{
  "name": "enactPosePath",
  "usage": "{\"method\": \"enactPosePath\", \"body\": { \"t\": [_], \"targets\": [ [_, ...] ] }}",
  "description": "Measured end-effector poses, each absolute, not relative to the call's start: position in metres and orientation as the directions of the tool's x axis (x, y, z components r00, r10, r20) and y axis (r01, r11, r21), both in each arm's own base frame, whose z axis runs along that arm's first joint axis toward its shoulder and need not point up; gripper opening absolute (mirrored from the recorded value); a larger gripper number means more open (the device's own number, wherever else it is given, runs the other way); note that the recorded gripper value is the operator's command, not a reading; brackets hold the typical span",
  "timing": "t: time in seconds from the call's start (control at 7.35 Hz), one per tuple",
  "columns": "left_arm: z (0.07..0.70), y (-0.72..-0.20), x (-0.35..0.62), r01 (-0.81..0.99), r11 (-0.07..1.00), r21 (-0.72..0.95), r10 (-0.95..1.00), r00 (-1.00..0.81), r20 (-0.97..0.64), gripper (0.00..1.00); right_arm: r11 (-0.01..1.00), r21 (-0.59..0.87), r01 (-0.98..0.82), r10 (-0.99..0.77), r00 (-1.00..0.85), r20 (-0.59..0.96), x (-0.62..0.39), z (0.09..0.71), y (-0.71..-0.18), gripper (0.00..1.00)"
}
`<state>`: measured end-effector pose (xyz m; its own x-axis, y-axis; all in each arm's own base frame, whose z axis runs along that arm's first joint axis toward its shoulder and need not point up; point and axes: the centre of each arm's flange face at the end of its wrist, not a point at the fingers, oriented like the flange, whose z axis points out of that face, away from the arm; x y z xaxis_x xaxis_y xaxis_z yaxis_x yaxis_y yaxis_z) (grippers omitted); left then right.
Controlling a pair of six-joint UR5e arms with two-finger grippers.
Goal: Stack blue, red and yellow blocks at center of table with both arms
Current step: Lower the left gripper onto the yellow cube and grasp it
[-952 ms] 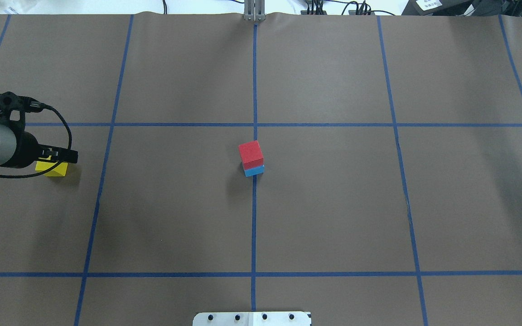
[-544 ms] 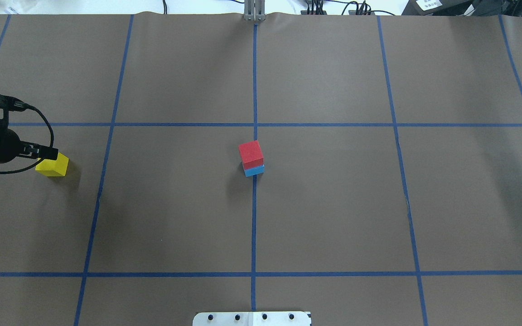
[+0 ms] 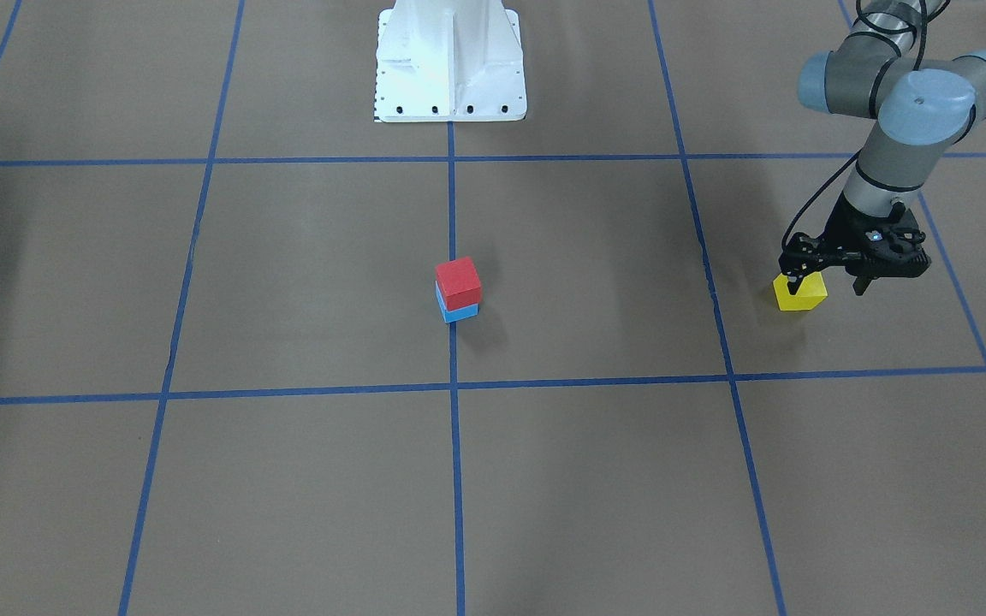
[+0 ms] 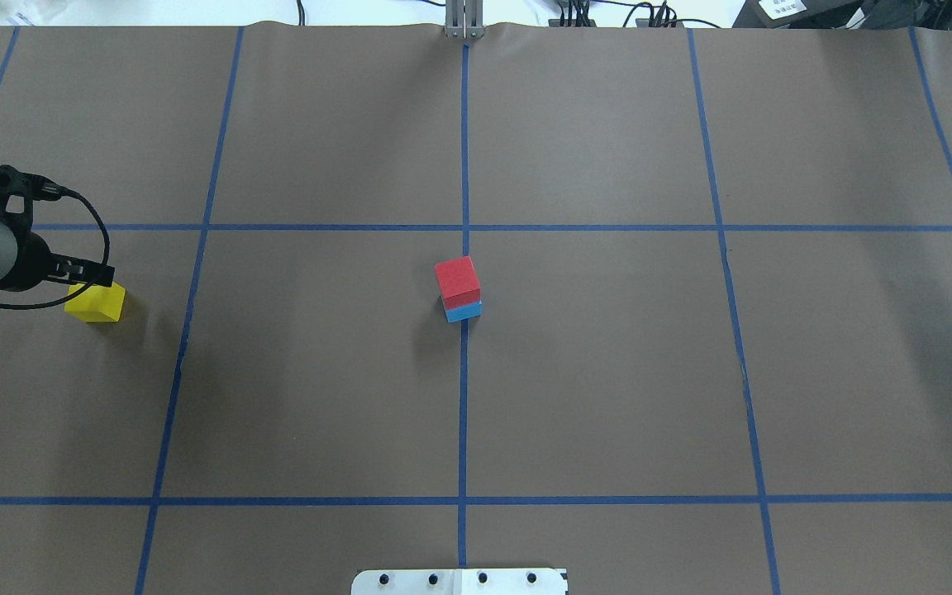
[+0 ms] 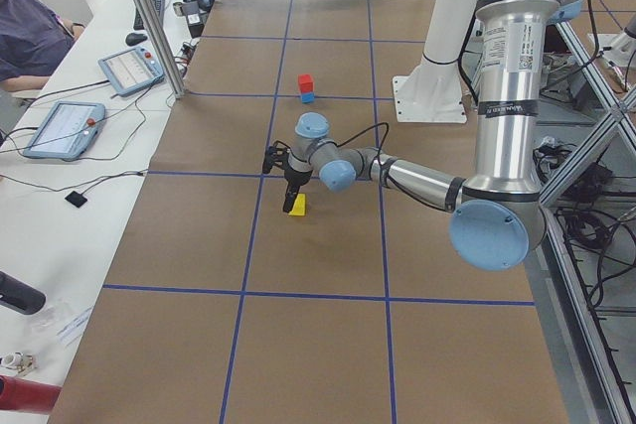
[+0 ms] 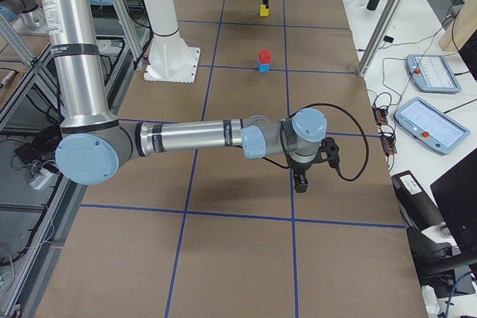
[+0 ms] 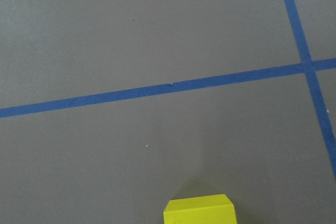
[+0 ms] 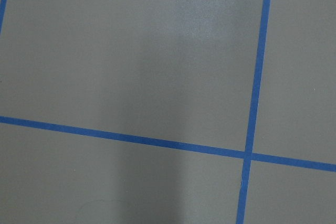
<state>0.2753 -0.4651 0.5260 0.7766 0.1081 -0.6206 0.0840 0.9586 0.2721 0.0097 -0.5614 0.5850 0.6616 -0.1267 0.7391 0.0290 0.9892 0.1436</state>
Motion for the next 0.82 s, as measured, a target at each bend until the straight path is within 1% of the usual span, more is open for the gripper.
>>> {"method": "enactPosePath", "body": {
  "t": [0.54, 0.82],
  "targets": [
    [0.54, -0.468, 0.282, 0.076, 0.964, 0.253, 0.098, 0.786, -0.611, 1.0, 0.99, 0.141, 0.03, -0.125, 0.663, 0.738, 0.01, 0.587, -0.561, 0.99],
    [0.542, -0.47, 0.284, 0.105, 0.968, 0.227, 0.06, 0.784, -0.618, 1.0, 0.99, 0.141, 0.03, -0.126, 0.663, 0.738, 0.01, 0.587, -0.561, 0.99]
  ]
}}
